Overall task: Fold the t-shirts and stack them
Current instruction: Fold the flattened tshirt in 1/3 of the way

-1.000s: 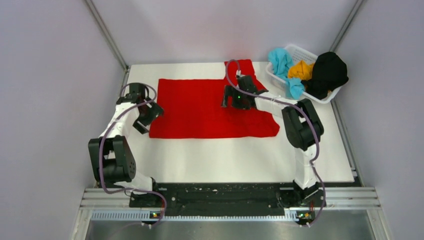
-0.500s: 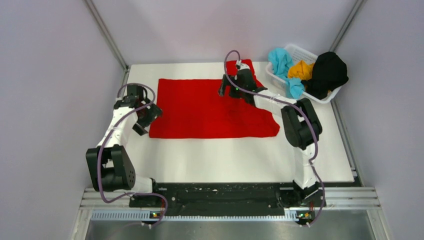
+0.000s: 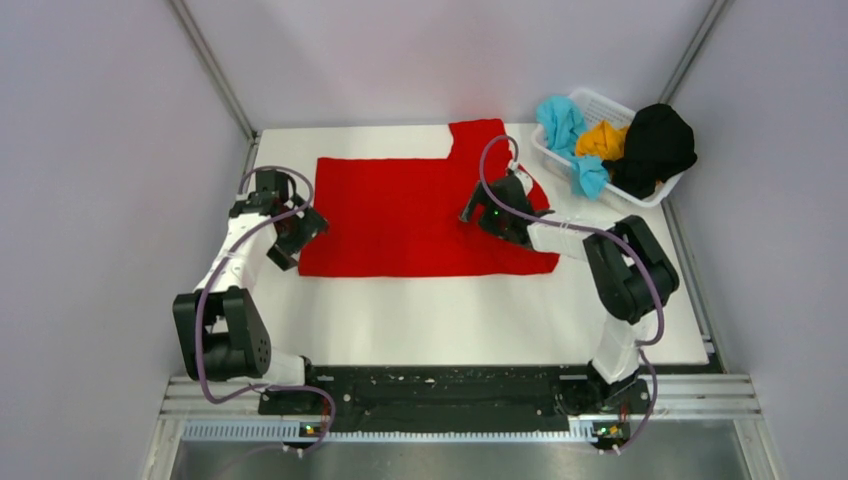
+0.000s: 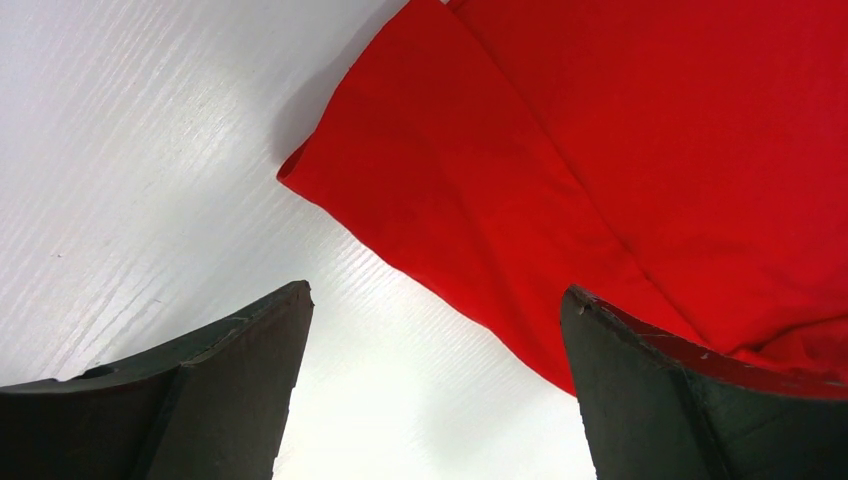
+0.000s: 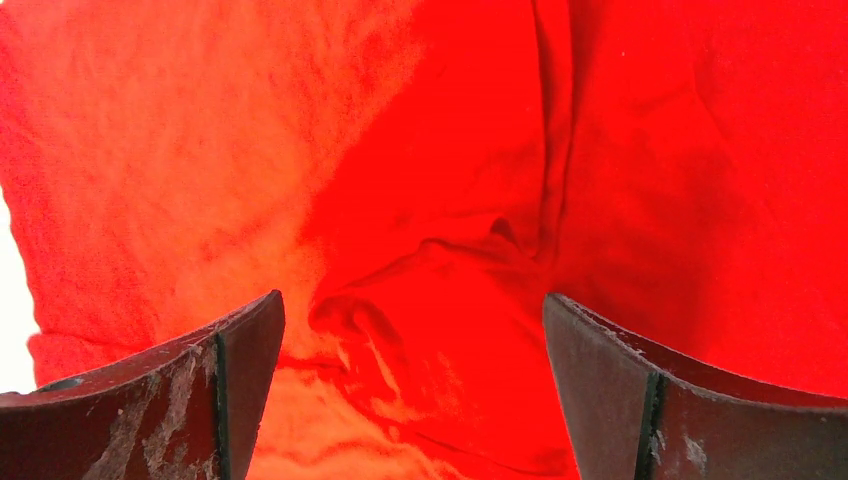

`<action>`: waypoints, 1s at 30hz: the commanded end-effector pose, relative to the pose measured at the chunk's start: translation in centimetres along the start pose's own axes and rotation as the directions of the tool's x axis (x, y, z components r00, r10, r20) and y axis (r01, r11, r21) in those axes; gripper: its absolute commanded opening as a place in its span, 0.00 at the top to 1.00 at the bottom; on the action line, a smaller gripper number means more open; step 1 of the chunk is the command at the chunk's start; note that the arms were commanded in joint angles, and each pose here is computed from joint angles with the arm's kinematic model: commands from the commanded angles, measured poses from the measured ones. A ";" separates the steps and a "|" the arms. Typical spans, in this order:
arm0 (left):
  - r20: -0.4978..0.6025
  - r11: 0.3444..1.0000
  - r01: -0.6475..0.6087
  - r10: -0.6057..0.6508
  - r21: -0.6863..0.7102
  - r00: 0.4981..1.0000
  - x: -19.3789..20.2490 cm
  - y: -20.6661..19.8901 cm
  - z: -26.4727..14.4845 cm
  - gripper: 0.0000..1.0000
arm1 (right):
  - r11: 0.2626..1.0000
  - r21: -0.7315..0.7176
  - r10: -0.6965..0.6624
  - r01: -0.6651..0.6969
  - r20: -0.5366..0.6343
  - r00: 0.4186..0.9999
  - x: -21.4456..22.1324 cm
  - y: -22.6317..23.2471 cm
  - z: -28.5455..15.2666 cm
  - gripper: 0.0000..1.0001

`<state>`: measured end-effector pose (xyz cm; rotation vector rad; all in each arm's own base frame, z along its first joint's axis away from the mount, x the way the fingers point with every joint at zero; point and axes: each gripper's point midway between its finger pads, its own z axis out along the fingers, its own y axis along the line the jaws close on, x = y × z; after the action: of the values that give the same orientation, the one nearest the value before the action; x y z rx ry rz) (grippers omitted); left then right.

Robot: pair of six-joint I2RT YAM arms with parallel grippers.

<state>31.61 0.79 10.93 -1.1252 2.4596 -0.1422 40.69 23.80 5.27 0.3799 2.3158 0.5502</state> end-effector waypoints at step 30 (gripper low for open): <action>0.019 1.000 -0.023 0.022 0.009 1.000 -0.3 -0.2 -0.2 0.01 | 0.874 -0.471 0.001 0.115 0.239 0.971 -9.5 17.3 4.5 0.01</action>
<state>31.40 0.81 9.95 -1.1257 2.4832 -0.1298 53.46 34.95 15.11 0.2648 1.8458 1.0045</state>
